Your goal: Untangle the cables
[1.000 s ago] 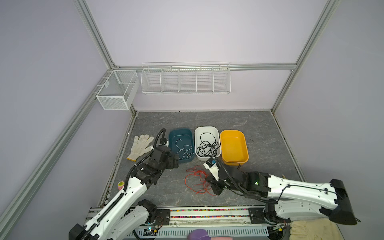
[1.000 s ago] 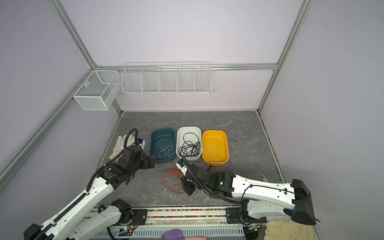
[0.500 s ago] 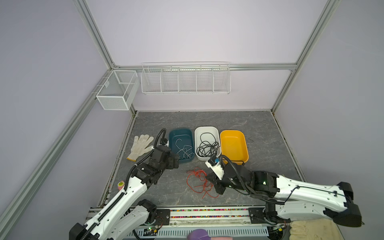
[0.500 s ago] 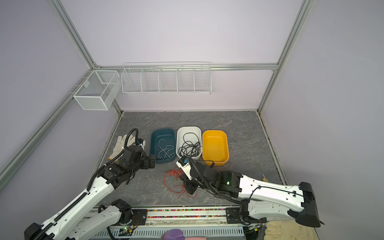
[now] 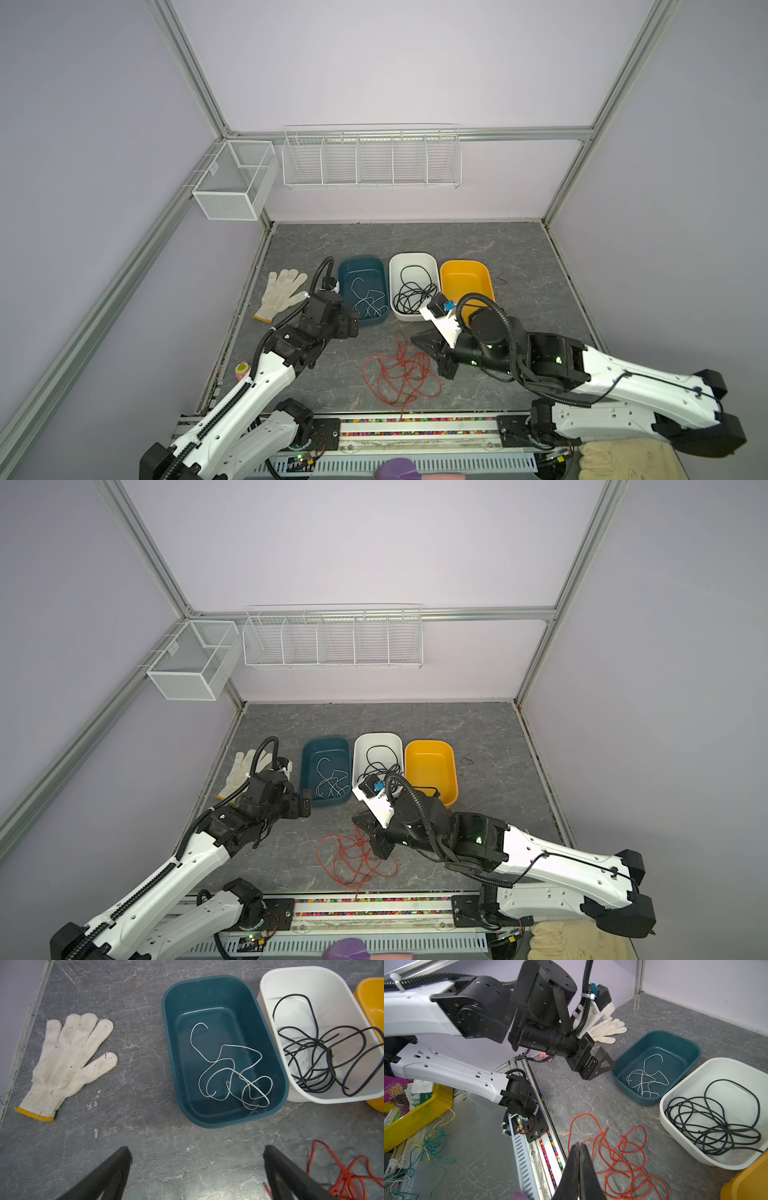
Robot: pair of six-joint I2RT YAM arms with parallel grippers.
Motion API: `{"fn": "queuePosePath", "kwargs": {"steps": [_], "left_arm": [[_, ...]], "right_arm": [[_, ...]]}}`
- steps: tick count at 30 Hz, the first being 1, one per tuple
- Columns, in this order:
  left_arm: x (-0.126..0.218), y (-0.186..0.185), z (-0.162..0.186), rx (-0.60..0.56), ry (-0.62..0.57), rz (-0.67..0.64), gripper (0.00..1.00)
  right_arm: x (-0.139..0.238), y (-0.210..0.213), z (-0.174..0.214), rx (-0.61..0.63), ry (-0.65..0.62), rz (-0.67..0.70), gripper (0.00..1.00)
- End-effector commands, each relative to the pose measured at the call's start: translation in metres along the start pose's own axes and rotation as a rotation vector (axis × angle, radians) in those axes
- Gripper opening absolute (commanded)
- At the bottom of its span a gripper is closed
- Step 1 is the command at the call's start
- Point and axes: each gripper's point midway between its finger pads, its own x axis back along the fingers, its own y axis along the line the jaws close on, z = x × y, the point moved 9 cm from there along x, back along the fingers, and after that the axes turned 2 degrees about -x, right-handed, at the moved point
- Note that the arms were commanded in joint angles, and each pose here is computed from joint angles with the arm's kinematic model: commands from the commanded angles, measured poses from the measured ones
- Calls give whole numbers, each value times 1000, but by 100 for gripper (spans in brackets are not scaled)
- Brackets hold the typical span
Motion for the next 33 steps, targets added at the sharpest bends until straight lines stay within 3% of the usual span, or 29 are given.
{"fn": "queuePosePath", "kwargs": {"steps": [1, 7, 10, 12, 15, 18, 22, 27, 33], "left_arm": [[-1, -2, 3, -8, 18, 10, 99], [-2, -2, 4, -10, 23, 10, 99], [-3, -2, 4, -13, 26, 11, 99], [-3, -2, 4, -14, 28, 9, 99], [-3, -3, 4, -15, 31, 13, 99], [-2, -3, 4, -14, 26, 15, 99], [-2, -3, 4, -15, 25, 15, 99], [-2, -3, 4, -14, 27, 13, 99], [-3, -3, 4, -17, 29, 12, 99]], "right_arm": [[11, 0, -10, 39, -19, -1, 6], [-7, -8, 13, 14, 77, 55, 7], [-21, -18, 35, -29, 144, 113, 14], [-26, -24, 48, -67, 167, 149, 26], [-30, -37, 70, -145, 174, 237, 52], [-34, -56, 97, -211, 219, 368, 53], [-34, -82, 123, -337, 264, 548, 62], [-38, -98, 141, -401, 277, 592, 77], [-50, -109, 154, -376, 341, 621, 76]]}}
